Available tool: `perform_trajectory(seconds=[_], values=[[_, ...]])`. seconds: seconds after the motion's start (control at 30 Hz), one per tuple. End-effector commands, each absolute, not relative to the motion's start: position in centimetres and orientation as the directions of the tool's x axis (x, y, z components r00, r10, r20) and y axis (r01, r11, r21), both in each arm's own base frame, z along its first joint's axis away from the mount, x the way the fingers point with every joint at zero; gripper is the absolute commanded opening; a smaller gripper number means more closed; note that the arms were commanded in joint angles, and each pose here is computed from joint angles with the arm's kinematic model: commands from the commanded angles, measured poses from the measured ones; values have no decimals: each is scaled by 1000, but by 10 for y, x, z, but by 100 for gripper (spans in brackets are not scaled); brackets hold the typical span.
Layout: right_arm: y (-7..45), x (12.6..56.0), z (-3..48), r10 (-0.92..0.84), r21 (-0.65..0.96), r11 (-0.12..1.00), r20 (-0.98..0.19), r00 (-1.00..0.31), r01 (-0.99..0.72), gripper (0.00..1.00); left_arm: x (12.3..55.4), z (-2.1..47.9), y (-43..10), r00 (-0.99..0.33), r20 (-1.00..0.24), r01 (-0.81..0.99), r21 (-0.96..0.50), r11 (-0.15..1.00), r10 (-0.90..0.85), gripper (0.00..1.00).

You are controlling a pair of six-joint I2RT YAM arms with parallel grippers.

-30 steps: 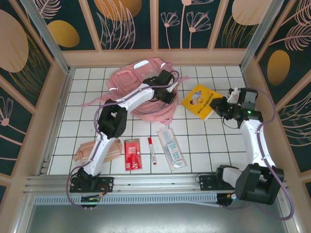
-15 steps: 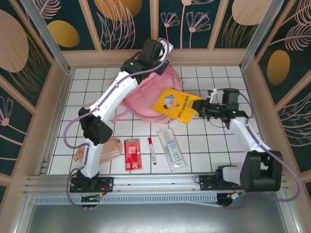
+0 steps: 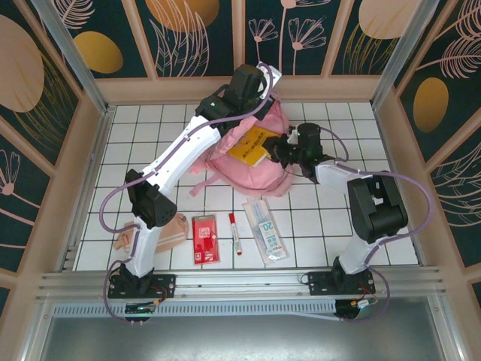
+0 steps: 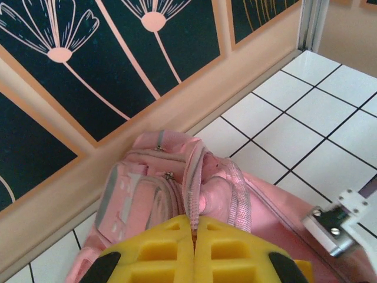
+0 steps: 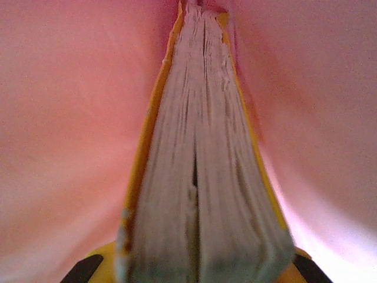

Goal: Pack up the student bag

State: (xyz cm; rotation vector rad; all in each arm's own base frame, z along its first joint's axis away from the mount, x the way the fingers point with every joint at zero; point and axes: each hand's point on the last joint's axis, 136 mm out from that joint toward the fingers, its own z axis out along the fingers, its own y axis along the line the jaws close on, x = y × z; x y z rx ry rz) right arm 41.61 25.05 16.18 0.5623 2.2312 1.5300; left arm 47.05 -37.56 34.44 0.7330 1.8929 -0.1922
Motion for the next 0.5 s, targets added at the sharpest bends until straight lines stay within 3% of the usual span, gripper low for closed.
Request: perform_trajectory(seconds=[0.0,0.1,0.27,0.47], values=[[253,465,204,625,965,261,-184,-758,-19,0,471,412,-379,-142,-960,548,125,827,239,0],[261,479,205,650,961,275,-182,-738,5,0,473,410,-380,-142,-961,548,124,827,238,0],[255,464,216,691,918,396,-286,-664,17,0,476,412,-376,-136,-962,519,134,844,237,0],[283,417,237,568,901,427,-331,-754,-74,0,480,407,-373,-143,-957,497,151,854,252,0]])
